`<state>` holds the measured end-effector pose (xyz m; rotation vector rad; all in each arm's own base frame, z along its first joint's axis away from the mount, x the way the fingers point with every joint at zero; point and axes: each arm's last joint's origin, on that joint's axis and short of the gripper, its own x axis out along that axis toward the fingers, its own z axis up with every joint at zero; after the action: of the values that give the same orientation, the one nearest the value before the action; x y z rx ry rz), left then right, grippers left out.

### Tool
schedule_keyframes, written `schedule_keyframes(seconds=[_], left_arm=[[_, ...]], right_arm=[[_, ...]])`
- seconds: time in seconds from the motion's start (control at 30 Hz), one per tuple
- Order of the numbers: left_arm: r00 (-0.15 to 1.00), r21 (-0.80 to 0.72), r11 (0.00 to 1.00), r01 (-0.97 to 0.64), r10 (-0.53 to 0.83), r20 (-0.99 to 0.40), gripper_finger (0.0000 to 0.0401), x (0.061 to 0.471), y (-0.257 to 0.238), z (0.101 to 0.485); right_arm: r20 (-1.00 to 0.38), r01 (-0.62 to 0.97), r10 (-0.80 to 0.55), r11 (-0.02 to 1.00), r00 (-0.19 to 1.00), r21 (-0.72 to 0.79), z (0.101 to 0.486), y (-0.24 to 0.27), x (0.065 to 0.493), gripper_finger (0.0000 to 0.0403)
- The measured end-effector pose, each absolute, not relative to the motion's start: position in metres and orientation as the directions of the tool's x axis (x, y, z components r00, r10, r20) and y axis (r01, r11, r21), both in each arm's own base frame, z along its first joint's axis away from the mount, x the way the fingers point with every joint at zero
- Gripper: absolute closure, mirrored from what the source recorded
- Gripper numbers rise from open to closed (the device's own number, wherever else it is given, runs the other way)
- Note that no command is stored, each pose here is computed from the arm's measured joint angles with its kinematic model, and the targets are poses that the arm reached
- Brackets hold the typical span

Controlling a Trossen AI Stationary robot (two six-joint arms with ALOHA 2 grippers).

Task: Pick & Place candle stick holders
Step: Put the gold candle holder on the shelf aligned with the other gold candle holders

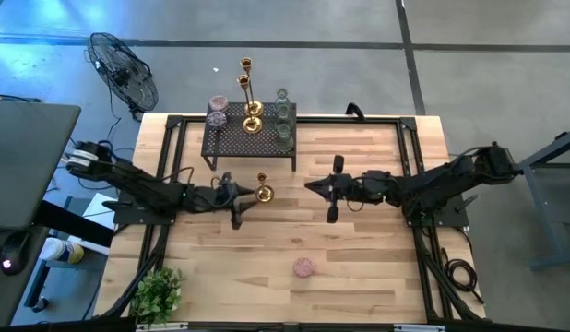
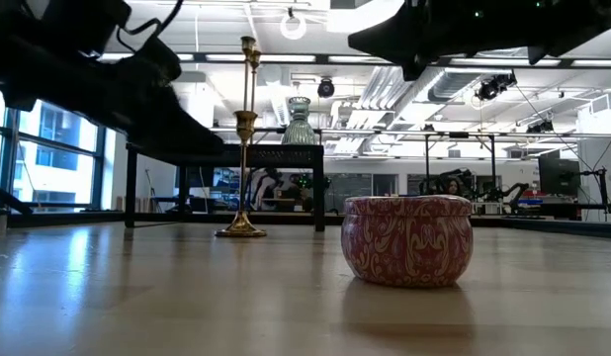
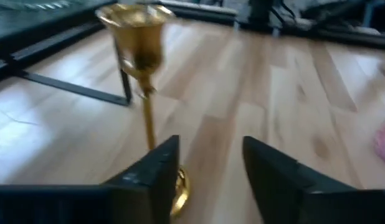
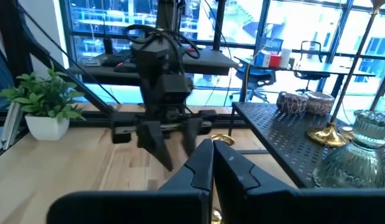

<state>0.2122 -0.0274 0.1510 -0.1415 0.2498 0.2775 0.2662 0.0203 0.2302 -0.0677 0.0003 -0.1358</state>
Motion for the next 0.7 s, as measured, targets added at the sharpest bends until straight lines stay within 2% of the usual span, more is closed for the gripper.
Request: schedule_keyframes(seconds=[0.13, 0.23, 0.4, 0.5, 0.7], left_arm=[[0.927, -0.138, 0.933, -0.331, 0.294, -0.234, 0.0179, 0.219, -0.013, 0.148], [0.918, -0.164, 0.918, -0.361, 0.319, -0.236, 0.0169, 0.223, -0.003, 0.143], [0.934, -0.176, 0.926, -0.334, 0.300, -0.193, 0.0179, 0.230, 0.003, 0.137], [0.932, -0.127, 0.932, -0.341, 0.318, -0.172, 0.0191, 0.238, 0.002, 0.135], [0.920, -0.067, 0.924, -0.376, 0.363, -0.150, 0.0233, 0.255, 0.003, 0.131]], right_arm=[[0.012, 0.120, -0.119, 0.989, 0.993, -0.088, 0.231, 0.024, 0.266, 0.0400], [0.018, 0.116, -0.115, 0.988, 0.993, -0.102, 0.232, 0.025, 0.266, 0.0402], [0.021, 0.114, -0.113, 0.988, 0.993, -0.101, 0.232, 0.025, 0.266, 0.0400], [0.022, 0.114, -0.112, 0.988, 0.993, -0.104, 0.232, 0.025, 0.266, 0.0402], [0.021, 0.113, -0.112, 0.988, 0.994, -0.105, 0.232, 0.026, 0.266, 0.0402]])
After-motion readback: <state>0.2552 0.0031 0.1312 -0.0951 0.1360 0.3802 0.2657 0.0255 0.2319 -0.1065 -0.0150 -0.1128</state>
